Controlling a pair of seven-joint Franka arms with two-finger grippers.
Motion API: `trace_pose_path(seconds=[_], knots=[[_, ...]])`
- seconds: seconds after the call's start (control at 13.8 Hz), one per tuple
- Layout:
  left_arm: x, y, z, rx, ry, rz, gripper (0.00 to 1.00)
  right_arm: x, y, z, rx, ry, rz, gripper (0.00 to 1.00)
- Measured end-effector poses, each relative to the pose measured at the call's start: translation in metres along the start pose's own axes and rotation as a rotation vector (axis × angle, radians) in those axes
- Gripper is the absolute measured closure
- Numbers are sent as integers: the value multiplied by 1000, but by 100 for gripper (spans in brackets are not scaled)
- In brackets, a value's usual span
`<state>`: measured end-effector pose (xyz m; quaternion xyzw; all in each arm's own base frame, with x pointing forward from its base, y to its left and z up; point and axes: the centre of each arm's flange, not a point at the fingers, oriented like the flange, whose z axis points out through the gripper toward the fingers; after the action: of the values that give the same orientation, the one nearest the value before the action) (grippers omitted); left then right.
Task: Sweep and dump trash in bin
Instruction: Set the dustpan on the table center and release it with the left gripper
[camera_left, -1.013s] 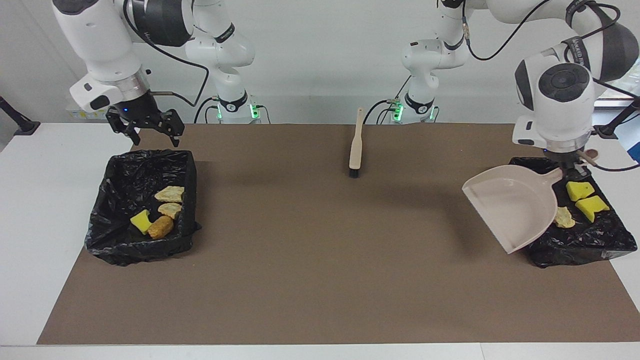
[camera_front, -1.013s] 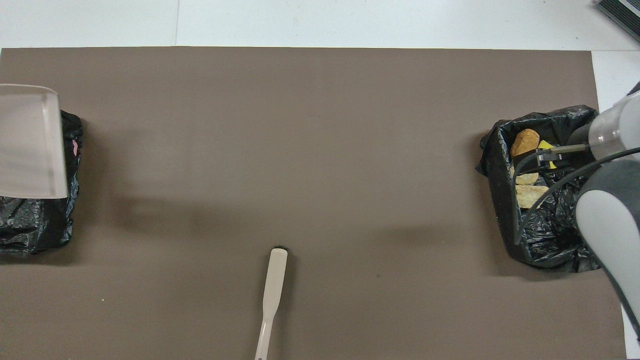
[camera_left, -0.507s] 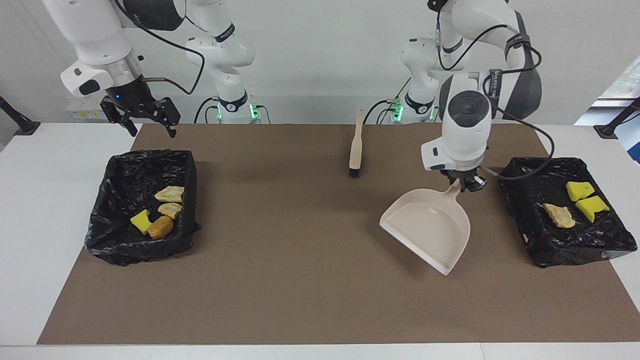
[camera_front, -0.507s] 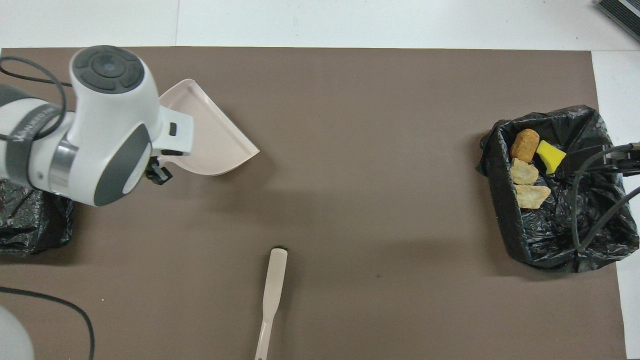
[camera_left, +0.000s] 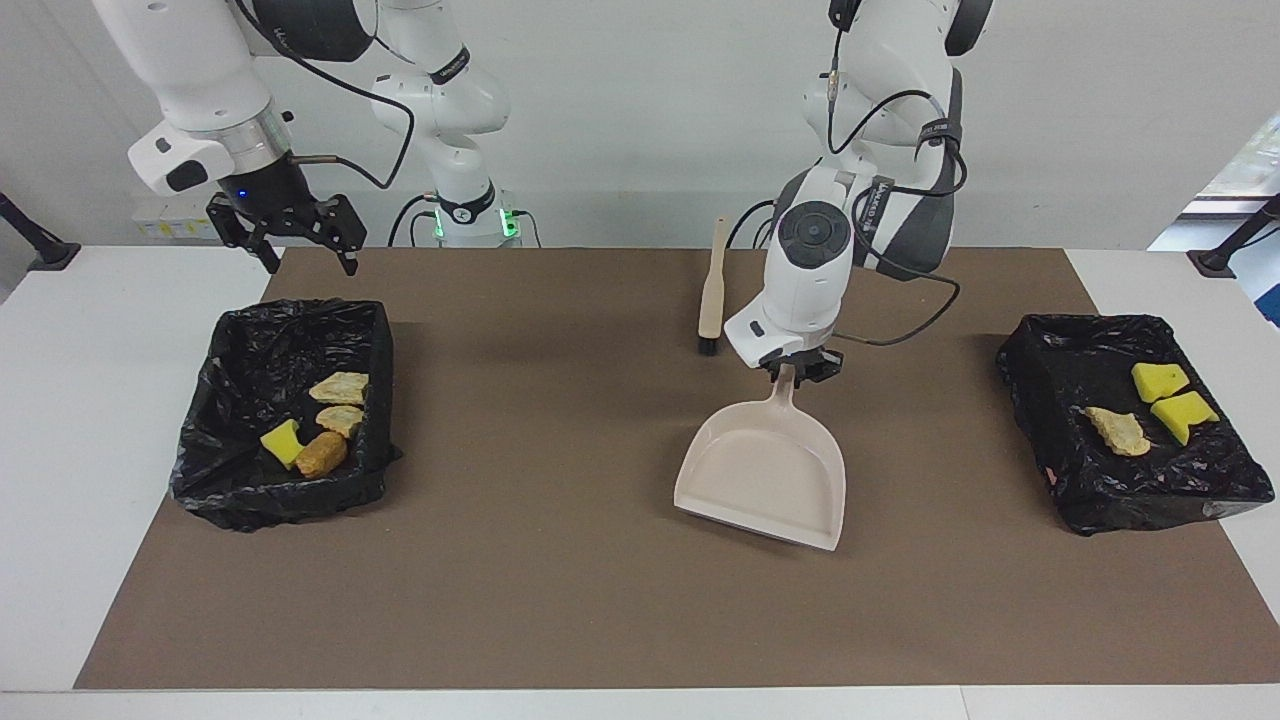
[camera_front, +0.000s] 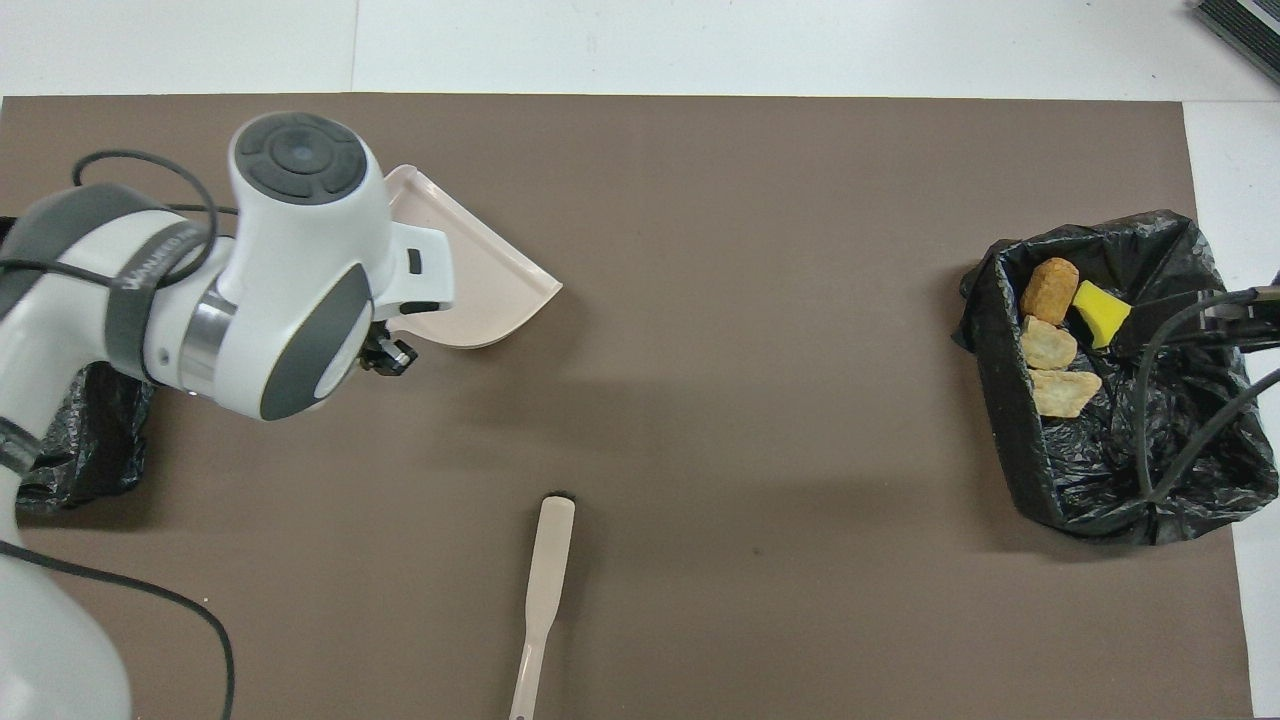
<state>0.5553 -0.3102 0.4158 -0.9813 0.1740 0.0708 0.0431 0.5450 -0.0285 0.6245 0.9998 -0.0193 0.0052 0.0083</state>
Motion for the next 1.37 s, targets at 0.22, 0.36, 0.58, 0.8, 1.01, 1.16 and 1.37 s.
trace_pose_path(seconds=[0.22,0.36,0.58,0.8,1.01,1.16,1.37], knots=[[2,25,18,-11,18,-47,68,-1,21,1,-1,-1,37,0],[8,36,36,-19,13,-100,68,-1,20,1,0,-2,37,0],[12,42,49,-57,-1,-143,67,0,5,0,0,-1,10,0],[14,37,43,-64,10,-160,46,0,6,0,0,-1,10,0],[11,9,4,-71,59,-187,12,0,6,0,0,-1,10,0],[1,-30,-37,-81,107,-194,0,0,6,0,0,-1,10,0],[-43,-107,-112,-82,153,-166,0,0,6,0,0,-1,10,0]])
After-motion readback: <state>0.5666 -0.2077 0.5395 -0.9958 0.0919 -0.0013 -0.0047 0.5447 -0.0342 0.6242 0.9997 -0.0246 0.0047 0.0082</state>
